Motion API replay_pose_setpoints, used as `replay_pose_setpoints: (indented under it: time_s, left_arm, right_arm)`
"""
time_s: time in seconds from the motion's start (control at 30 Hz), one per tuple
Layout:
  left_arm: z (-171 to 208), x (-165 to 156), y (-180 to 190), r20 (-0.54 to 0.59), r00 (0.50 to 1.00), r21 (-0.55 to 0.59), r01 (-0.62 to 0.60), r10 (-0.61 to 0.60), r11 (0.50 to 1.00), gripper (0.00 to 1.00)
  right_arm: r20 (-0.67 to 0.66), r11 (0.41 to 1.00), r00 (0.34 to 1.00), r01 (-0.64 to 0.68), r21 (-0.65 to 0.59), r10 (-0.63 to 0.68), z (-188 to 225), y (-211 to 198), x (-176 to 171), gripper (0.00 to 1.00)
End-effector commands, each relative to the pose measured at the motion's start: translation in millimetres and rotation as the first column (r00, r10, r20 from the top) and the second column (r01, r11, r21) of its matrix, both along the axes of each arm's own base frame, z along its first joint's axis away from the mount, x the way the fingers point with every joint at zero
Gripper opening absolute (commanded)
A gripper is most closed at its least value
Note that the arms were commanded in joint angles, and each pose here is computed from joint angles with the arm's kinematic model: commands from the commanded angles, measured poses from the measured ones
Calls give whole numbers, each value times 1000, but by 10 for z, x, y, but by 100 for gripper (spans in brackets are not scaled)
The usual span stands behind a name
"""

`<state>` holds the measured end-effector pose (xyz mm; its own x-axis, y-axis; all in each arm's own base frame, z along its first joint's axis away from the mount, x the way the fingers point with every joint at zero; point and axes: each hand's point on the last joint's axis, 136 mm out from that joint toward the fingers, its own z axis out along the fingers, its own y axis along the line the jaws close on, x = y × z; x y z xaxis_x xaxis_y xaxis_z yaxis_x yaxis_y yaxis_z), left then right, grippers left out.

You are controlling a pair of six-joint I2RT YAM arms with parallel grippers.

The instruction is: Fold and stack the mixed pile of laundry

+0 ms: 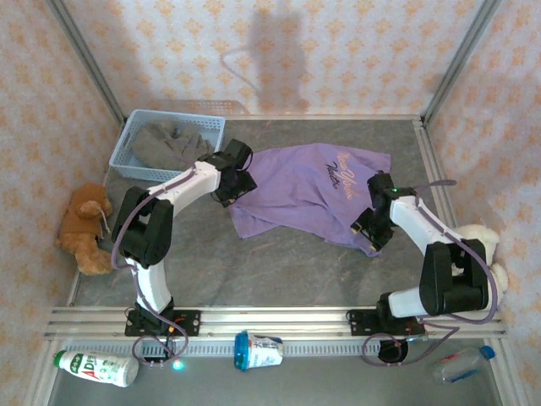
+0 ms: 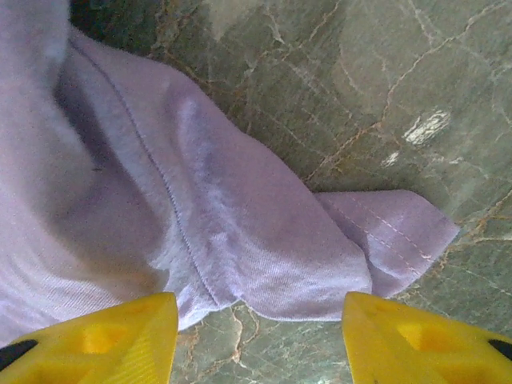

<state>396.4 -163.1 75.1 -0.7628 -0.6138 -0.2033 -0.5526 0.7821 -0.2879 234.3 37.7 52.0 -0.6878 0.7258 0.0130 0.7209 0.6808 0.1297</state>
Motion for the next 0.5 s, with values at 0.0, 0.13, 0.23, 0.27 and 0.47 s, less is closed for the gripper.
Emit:
replay_pose_setpoints:
  time_s: [0.0,0.13,0.23,0.27,0.47]
  left_arm:
    - [-182,100,92,-20,994,25,-103,103,994,68]
    - [-329,96,129,-53,993,65,-104,108,992,66]
    - [-423,73,114,-89,992,75,-80,86,994,59]
    - [-448,50,107,-101,992,75,-72,80,995,54]
    - [-391,-165,142,-136,990,81,-26,37,996,39]
  right_arm:
    - [9,996,997,80,-34,-80,-94,-92,4,59]
    - [4,994,995,100,-51,-99,-207,-126,-12,64]
    - [-12,994,995,100,-54,-101,-294,-127,-11,64]
    - [-9,993,995,102,-56,-102,-308,-132,2,63]
    - [1,991,994,105,-87,-105,-317,-185,38,34]
